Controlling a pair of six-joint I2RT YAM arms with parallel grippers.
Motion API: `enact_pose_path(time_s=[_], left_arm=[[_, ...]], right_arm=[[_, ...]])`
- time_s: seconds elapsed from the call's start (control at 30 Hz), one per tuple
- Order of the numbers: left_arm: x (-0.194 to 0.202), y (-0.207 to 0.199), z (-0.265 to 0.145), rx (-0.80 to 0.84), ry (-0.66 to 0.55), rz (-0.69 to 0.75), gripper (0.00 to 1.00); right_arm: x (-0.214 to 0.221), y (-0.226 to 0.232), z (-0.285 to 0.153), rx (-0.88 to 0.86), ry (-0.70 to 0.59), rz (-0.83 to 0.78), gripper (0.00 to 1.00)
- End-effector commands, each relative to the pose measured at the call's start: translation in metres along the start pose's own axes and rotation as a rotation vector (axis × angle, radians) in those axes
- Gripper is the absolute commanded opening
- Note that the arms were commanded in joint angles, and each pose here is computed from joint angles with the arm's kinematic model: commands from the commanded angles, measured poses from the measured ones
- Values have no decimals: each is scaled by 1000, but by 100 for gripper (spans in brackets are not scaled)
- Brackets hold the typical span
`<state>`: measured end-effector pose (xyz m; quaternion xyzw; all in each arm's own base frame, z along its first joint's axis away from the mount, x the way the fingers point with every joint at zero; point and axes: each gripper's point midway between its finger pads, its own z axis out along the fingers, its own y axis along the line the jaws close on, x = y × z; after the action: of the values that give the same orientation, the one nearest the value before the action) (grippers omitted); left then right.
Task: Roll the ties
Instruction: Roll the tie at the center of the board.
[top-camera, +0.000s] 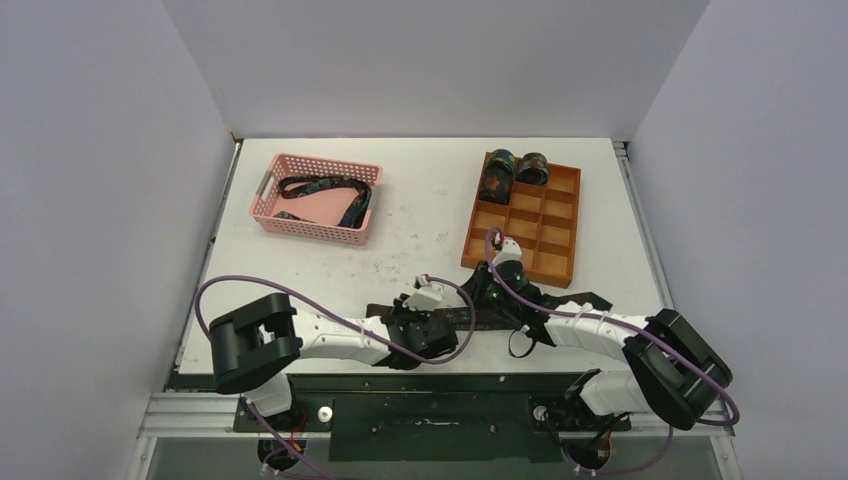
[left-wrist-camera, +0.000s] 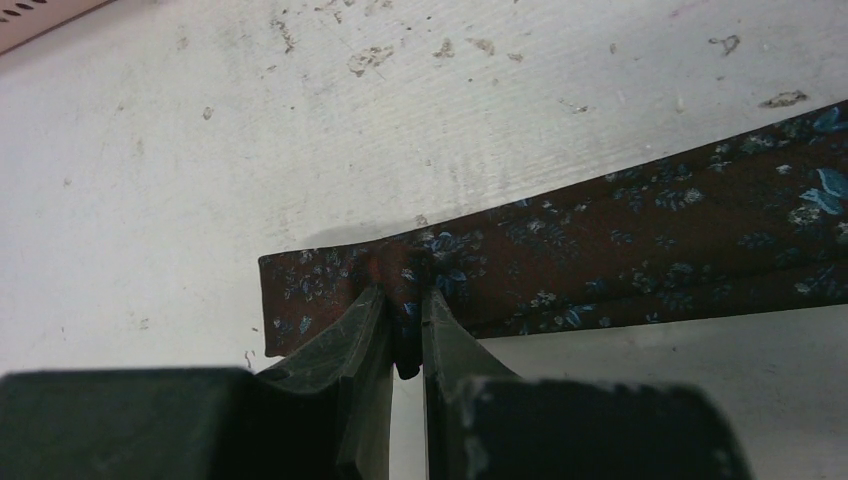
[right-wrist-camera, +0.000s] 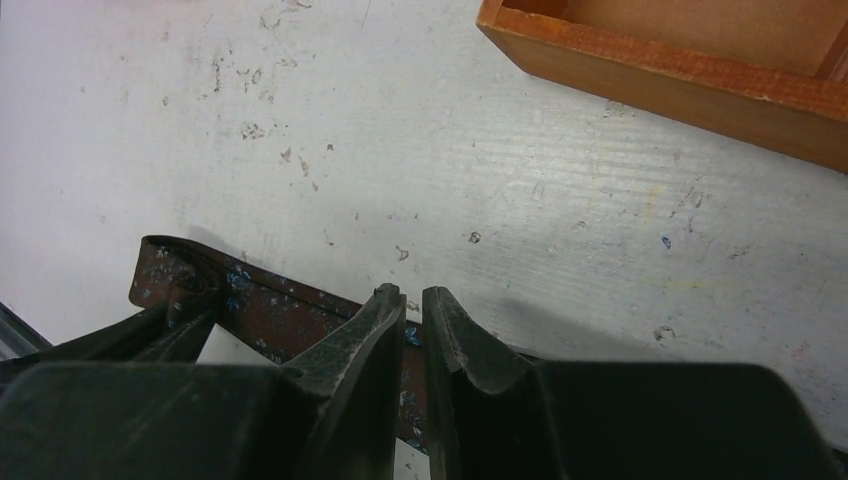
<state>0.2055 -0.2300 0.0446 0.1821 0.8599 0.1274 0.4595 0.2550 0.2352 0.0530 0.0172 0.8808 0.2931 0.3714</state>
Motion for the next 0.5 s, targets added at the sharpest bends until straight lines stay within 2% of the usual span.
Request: enact_pose_path(time_s=[0.0,0.03,0.2,0.3,0.47], left_arm=[[-11,-15,0,10,-13,-12,0],[-10,-16,1,14,-10,-14,3],[-12,-23,-2,54,-2,-43,33],[-14,-24,-4,66,-3,-54,43],[-18,-25,-9,88,5,-77,54]], right_arm=[[-8,-1,-5,-2,-38,-13,15],[-8,-1,-6,-4,-39,-14,15],[-7,-4,-8,3,-39,-11,15],[-6,-5,-9,4,-38,-9,16],[-7,-4,-10,4,-40,-8,16]])
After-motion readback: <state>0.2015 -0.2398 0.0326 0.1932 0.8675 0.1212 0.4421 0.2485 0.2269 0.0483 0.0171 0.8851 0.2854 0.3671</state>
